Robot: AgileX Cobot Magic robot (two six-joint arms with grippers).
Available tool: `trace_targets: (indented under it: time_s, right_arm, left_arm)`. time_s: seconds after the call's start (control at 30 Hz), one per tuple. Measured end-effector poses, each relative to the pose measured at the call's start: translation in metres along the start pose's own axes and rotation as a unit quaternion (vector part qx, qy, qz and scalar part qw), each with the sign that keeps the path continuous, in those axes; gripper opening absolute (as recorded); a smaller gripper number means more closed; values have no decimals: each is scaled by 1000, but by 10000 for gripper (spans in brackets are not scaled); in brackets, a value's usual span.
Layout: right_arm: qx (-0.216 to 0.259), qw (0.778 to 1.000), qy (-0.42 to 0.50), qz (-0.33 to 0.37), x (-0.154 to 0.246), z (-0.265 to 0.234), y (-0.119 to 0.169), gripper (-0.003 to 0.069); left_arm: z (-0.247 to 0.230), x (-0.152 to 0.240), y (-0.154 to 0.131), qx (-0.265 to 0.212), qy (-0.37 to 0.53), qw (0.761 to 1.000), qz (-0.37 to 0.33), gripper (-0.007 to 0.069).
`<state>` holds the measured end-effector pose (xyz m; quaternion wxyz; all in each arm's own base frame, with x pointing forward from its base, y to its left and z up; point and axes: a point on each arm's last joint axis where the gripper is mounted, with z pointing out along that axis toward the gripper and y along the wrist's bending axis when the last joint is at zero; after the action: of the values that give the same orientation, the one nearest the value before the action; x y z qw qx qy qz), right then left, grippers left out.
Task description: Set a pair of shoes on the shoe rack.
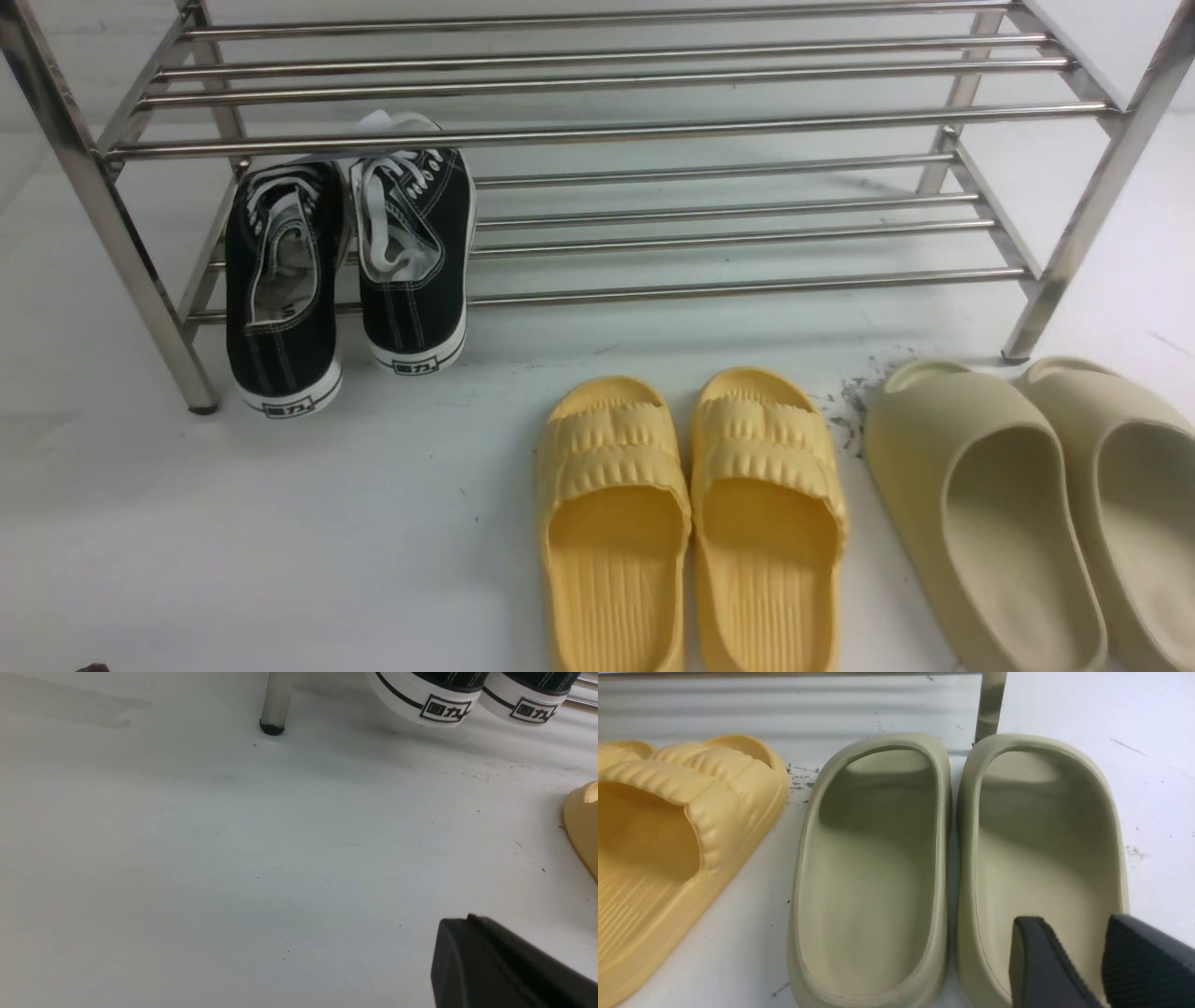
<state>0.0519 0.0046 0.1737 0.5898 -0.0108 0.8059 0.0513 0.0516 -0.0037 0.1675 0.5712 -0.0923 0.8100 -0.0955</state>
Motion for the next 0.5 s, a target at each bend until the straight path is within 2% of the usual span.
trace_targets:
  time_s: [0.5]
  right_arm:
    - [0, 1000, 0, 0, 0, 0, 0, 246]
  left_arm:
    - [0, 0, 0, 0, 0, 1000, 0, -5]
